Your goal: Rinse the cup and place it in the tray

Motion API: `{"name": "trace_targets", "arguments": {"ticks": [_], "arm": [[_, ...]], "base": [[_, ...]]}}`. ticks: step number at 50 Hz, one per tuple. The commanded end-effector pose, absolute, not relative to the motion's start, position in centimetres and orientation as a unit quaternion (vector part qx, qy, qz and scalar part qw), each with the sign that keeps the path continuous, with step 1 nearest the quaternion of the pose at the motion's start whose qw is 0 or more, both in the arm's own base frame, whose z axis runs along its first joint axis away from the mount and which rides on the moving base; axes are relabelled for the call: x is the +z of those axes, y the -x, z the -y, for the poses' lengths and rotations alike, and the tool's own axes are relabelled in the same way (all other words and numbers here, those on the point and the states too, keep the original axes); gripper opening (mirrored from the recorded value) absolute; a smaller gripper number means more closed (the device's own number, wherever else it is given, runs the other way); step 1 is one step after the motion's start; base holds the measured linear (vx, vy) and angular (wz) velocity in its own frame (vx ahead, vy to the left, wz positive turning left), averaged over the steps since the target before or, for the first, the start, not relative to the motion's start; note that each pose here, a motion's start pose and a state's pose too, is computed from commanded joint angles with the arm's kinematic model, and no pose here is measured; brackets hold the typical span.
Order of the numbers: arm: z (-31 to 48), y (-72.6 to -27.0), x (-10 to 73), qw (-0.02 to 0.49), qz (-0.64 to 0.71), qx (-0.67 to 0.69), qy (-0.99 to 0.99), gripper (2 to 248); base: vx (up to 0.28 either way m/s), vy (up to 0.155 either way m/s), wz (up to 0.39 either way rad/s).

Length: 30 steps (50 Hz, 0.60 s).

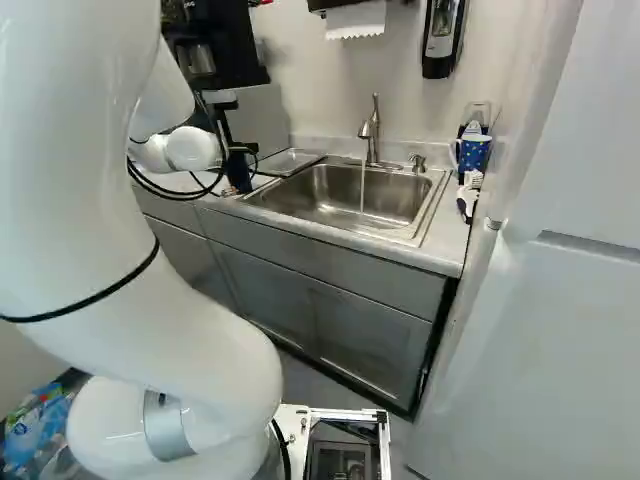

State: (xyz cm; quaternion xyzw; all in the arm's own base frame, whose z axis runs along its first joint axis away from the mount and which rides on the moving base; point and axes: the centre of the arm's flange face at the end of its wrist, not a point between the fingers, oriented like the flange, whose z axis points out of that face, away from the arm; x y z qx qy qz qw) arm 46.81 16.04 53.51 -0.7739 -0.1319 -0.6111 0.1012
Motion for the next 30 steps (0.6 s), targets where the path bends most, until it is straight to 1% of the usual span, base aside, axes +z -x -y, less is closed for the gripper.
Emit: {"name": "trace_targets", "arguments": {"ticks": [16,30], "arm": [[-16.1,-46.7,52.7,0.106,0.129,-0.637,0.753,247],[-16.1,-46.6,51.2,0.105,0.131,-0.628,0.76,247]], "base": [[0.0,0.0,0.0],[0.0,0.0,0.0]]}}
